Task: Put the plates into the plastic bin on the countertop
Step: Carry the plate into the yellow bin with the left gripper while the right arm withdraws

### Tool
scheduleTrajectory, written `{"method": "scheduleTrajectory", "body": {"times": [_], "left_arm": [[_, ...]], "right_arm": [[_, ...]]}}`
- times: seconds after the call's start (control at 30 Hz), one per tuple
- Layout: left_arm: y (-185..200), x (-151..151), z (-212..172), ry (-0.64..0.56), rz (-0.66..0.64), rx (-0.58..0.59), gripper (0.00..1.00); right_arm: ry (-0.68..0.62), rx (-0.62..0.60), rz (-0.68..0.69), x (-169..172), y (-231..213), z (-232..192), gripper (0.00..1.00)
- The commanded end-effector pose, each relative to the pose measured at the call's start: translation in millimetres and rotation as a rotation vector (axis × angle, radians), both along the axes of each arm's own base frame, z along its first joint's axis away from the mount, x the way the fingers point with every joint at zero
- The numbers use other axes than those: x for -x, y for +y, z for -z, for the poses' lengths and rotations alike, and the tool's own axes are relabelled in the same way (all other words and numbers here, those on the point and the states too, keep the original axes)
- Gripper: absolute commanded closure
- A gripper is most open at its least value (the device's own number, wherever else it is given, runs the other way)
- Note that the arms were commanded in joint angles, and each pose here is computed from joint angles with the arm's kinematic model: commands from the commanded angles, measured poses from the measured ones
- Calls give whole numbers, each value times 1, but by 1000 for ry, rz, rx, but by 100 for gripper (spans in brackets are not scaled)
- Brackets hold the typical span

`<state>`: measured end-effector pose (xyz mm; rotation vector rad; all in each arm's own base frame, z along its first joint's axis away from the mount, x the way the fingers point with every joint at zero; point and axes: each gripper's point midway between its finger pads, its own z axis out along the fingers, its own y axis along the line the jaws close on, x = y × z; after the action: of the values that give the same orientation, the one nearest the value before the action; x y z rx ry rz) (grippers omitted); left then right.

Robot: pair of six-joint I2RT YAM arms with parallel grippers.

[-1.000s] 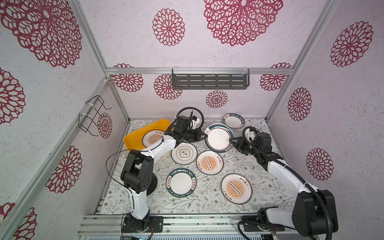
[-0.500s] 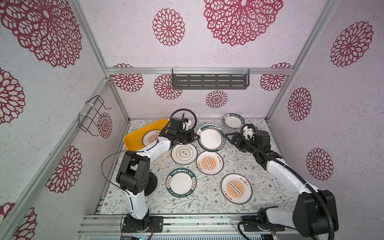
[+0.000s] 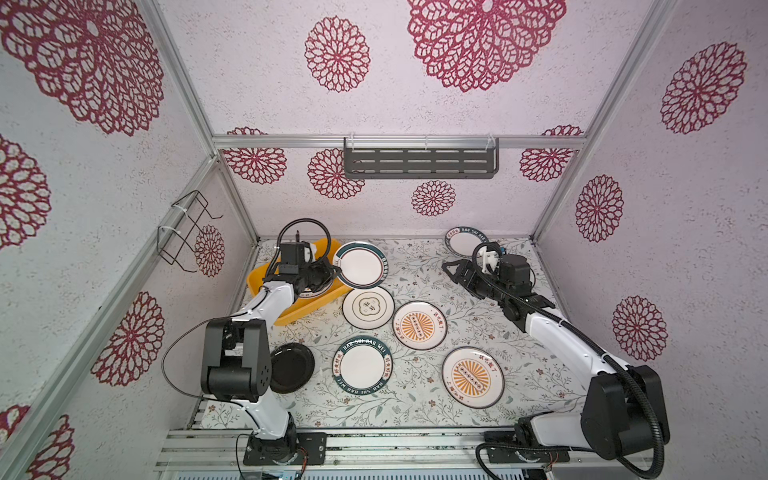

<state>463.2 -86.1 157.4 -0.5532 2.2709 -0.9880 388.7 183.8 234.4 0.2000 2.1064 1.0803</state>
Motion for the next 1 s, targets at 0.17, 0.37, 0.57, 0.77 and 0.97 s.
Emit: {"method": "scheduleTrajectory", "body": {"times": [0.17,0.37,0.57,0.77,0.97], "left_arm": [[86,8,-4,-25,-197,-4,100],[128,7,13,21,-291,-38,100],[150,-7,37,61,-339,-36,100],[156,-25,56,87,-345,-7,100],[158,-32,72,113,-347,-1,100]], "right_arm": [[-56,30,-104,-8,46,-17,1],[-58,29,-135,-14,63,-18,1],[-40,59,-107,-18,59,-17,1],[-35,77,-75,-18,53,-16,1],[-14,114,-39,-16,44,-13,1]]}}
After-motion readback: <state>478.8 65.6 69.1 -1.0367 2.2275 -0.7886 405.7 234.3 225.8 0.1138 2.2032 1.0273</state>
